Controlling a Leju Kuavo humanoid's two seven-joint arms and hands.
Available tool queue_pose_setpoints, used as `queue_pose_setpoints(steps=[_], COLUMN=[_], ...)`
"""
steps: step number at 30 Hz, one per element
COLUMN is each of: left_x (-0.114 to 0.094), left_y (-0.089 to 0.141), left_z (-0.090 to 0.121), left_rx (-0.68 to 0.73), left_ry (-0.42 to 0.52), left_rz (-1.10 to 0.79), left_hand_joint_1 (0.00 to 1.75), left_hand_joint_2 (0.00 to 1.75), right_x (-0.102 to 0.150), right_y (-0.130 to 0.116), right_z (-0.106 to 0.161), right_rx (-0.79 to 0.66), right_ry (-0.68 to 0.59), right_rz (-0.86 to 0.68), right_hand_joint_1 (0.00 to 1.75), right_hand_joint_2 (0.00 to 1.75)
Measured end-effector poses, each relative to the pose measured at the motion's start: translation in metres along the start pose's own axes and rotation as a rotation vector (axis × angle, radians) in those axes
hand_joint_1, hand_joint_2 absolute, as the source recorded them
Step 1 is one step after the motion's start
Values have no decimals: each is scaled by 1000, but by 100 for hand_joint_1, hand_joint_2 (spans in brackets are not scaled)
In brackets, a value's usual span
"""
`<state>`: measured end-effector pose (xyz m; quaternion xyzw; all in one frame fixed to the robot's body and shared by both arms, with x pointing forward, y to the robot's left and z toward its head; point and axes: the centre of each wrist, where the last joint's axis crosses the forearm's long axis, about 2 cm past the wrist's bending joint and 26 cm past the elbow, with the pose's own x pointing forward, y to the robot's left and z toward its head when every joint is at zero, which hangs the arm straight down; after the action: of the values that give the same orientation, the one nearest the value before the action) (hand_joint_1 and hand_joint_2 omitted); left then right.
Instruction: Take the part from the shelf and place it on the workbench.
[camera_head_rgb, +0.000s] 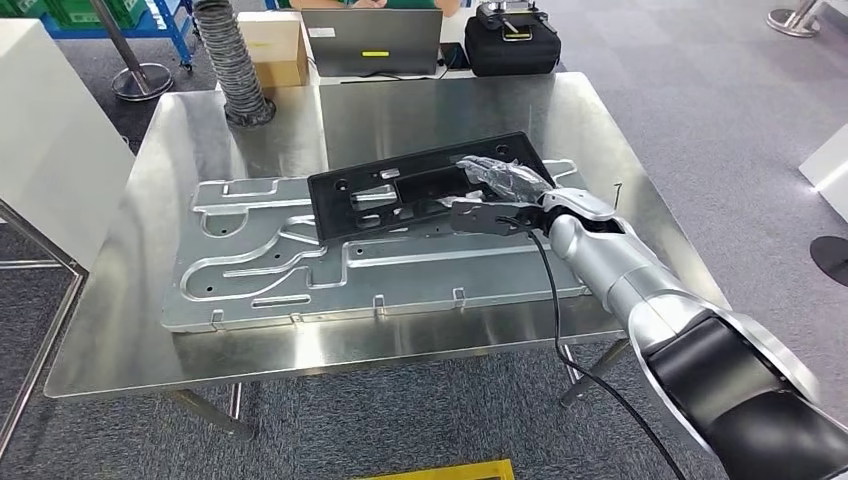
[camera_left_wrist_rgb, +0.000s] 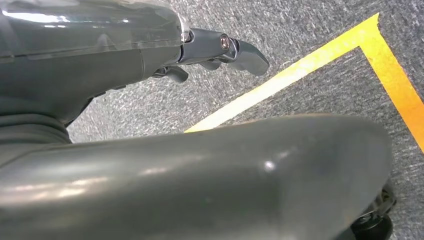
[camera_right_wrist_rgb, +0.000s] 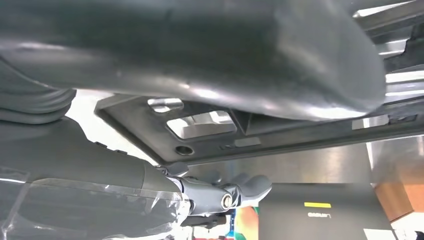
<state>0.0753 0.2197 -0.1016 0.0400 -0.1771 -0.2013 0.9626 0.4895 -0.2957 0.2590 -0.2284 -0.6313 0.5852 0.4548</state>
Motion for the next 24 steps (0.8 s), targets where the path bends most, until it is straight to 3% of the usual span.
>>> queue_pose_setpoints(steps=[24], left_x=[0], left_y=[3], left_z=[-1], left_rx=[-4], left_ry=[4], left_rz=[-12], left_hand_joint_1=[0], left_hand_joint_2=[0], right_x=[-17], right_y=[13], right_z=[13], right_rx=[4], right_ry=[44], right_rz=[-9], right_hand_joint_1=[0], right_hand_joint_2=[0])
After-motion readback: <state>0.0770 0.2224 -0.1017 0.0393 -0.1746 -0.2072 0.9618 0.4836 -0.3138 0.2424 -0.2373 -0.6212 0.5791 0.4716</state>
